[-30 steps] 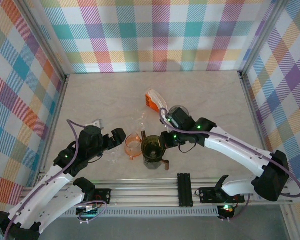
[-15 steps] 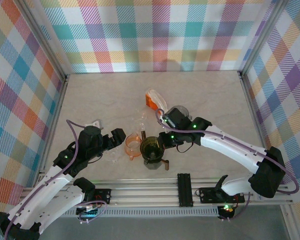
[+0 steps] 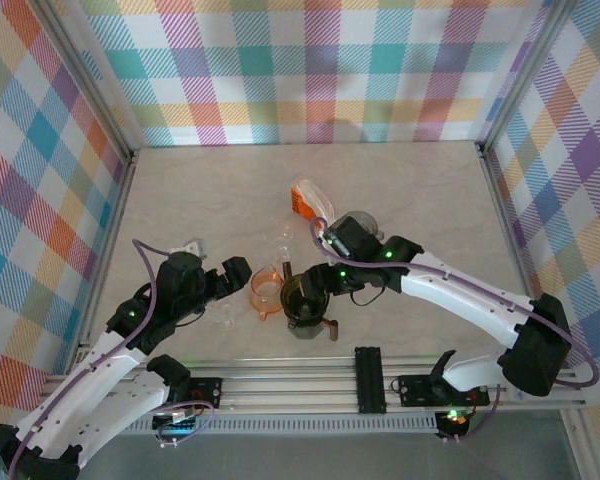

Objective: Place the coffee filter in the dripper

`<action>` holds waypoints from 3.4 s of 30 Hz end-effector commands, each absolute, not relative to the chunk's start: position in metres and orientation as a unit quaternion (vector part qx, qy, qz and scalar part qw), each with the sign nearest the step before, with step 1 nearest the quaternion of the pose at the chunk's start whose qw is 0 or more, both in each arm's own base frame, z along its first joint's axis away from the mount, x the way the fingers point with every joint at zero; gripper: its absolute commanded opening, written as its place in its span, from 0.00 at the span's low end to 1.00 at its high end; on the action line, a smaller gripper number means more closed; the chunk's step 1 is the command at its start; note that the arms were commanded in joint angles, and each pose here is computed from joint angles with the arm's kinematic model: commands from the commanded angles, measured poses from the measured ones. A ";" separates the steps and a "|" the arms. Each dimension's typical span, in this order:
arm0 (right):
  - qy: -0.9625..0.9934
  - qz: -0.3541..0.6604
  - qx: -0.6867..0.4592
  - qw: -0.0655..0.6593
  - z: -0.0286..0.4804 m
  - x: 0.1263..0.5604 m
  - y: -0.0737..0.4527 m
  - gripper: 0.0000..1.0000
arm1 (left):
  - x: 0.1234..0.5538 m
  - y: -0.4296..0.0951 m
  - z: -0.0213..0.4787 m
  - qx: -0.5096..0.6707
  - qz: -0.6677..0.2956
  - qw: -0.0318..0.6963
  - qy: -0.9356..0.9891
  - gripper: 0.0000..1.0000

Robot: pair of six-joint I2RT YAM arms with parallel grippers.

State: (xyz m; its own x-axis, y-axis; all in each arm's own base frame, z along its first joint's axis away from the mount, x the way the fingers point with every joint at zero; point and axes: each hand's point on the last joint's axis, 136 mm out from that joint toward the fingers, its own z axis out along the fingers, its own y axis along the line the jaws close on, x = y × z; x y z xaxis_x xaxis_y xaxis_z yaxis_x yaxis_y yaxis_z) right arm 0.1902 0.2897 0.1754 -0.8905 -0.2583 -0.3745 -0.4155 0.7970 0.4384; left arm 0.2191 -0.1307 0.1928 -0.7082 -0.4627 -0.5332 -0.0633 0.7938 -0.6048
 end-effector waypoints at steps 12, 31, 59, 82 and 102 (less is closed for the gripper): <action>0.905 0.198 -0.181 0.329 0.230 0.317 0.275 0.99 | 0.223 -0.132 0.196 -0.146 -0.280 0.360 0.878 1.00; 0.894 0.146 -0.263 0.333 0.156 0.475 0.312 0.99 | 0.241 -0.140 0.194 -0.130 -0.245 0.348 0.895 1.00; 0.917 0.086 -0.242 0.305 0.088 0.520 0.313 0.97 | 0.263 -0.147 0.179 -0.122 -0.206 0.337 0.911 1.00; 0.947 0.042 -0.100 0.303 0.089 0.538 0.262 0.92 | 0.263 -0.148 0.176 -0.122 -0.206 0.333 0.912 1.00; 0.919 0.122 -0.115 0.357 0.184 0.481 0.296 0.74 | 0.259 -0.144 0.178 -0.120 -0.216 0.348 0.904 1.00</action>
